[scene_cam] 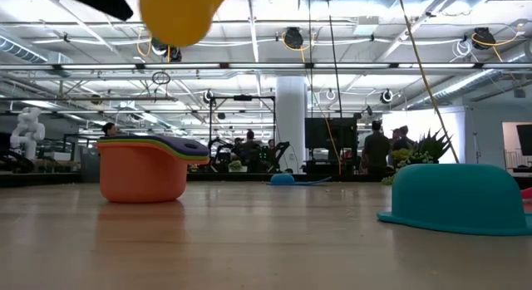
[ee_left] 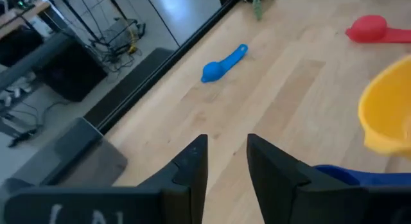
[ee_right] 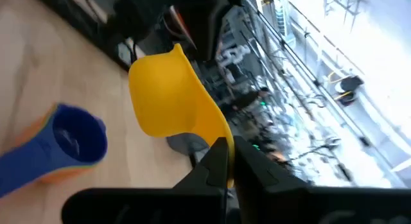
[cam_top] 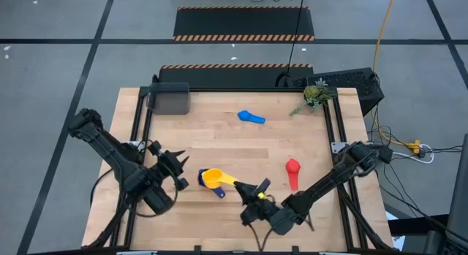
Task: Nest measuring cups in basket
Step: Stack the yellow measuring cup on top of the purple measuring cup, then stack the light blue measuring cup on top of the yellow measuring cup
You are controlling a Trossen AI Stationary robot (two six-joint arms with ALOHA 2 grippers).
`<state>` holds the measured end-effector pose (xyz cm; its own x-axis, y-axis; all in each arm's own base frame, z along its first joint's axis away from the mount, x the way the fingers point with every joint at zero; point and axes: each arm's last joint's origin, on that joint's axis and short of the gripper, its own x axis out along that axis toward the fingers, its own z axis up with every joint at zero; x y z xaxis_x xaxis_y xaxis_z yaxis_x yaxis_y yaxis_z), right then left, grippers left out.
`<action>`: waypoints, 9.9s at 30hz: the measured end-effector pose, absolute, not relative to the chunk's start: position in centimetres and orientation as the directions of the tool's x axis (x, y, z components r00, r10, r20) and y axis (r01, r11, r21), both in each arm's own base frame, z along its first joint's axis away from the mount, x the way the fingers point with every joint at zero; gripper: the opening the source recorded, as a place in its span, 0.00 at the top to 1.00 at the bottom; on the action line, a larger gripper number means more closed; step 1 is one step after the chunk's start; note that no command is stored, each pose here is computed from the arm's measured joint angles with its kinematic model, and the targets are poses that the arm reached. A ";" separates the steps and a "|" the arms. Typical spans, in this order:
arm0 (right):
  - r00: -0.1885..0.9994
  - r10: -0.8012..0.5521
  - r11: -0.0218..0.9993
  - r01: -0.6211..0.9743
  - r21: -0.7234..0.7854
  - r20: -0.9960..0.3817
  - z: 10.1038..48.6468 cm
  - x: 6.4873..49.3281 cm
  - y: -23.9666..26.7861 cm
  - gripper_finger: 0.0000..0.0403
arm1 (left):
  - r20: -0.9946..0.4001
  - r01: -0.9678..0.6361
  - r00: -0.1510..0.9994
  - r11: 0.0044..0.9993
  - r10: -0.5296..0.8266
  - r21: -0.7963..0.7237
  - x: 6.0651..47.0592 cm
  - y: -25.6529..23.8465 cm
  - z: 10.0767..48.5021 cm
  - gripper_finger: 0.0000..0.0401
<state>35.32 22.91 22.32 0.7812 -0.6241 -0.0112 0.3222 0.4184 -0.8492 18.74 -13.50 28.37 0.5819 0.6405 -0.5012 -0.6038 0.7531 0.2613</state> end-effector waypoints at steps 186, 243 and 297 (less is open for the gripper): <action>0.770 -0.375 0.717 -0.113 -0.688 -0.517 22.9 34.3 25.0 0.71 | -0.511 -0.546 0.674 0.826 0.534 0.142 17.6 -10.9 27.2 0.77; 0.449 -0.222 0.760 -0.476 -0.442 -0.866 16.4 19.1 27.7 0.71 | -0.504 -0.533 0.697 0.839 0.510 0.111 17.9 -11.2 27.4 0.77; 0.545 -0.287 0.512 -0.607 -0.607 -0.787 12.5 19.5 25.1 1.00 | -0.491 -0.512 0.719 0.852 0.493 0.106 18.3 -11.5 27.6 0.77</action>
<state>19.45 25.09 12.50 0.5453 -0.2873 -0.7875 -0.6071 0.5124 -0.6073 18.27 -11.49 27.56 0.7186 0.4929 -0.4907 -0.5121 0.8523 0.1061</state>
